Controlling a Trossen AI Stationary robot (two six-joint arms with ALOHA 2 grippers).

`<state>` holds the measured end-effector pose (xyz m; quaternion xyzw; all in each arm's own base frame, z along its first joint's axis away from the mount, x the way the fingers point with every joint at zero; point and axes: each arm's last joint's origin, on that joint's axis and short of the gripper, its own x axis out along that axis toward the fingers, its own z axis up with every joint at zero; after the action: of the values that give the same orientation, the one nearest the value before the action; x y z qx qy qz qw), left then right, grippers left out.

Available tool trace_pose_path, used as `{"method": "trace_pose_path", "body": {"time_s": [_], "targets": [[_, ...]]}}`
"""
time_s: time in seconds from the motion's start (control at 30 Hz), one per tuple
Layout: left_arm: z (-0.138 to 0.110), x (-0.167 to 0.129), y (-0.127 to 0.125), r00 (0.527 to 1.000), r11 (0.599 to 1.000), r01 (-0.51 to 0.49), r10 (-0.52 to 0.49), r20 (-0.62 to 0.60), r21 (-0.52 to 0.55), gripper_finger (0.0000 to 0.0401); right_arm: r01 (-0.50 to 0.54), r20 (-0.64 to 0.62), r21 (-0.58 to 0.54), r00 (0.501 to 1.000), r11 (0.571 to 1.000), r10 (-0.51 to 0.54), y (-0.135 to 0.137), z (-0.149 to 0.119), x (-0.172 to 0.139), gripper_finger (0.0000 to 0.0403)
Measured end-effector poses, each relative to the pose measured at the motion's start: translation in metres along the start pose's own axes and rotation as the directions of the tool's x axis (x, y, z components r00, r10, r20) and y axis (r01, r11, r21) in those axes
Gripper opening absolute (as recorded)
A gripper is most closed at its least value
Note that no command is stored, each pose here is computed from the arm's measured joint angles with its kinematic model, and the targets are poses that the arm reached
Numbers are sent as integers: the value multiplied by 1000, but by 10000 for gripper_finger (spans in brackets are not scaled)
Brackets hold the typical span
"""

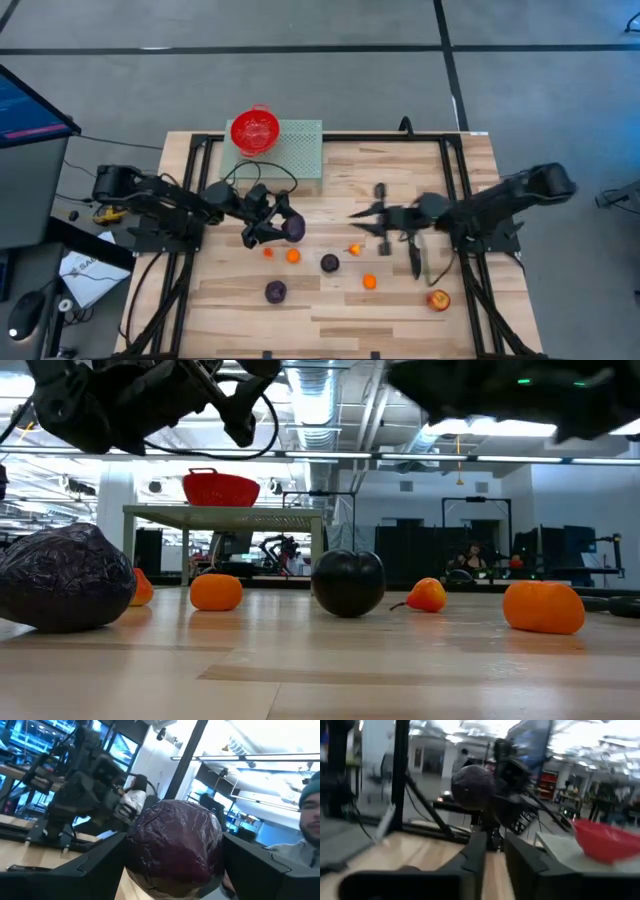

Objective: Pick & Place Fruit
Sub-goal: Put the top left purple plum into the red strainer bowl

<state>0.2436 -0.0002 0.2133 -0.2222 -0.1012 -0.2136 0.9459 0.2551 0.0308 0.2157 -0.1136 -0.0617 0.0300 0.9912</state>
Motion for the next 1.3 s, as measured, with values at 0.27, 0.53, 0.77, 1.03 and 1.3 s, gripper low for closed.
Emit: {"method": "trace_pose_path", "body": {"time_s": [0.27, 0.53, 0.77, 1.03, 1.3], "targets": [[1, 0, 0, 1000, 1000, -15, 14, 18, 3, 297, 8, -81, -434, 996, 901, -47, 8, 7, 72, 288], [4, -1, 0, 998, 999, -48, 47, 43, 9, 297, 66, -100, -653, 980, 755, -172, 36, 28, 104, 396], [4, -1, 0, 997, 998, -58, 57, 46, 8, 297, 109, -70, -683, 974, 722, -213, 43, 35, 131, 380], [3, 0, 0, 998, 998, -55, 55, 42, 2, 297, 97, -97, -711, 967, 696, -234, 42, 24, 142, 361], [3, 0, 0, 998, 999, -54, 54, 42, 0, 297, 98, -108, -710, 963, 697, -246, 43, 26, 141, 292]]}}
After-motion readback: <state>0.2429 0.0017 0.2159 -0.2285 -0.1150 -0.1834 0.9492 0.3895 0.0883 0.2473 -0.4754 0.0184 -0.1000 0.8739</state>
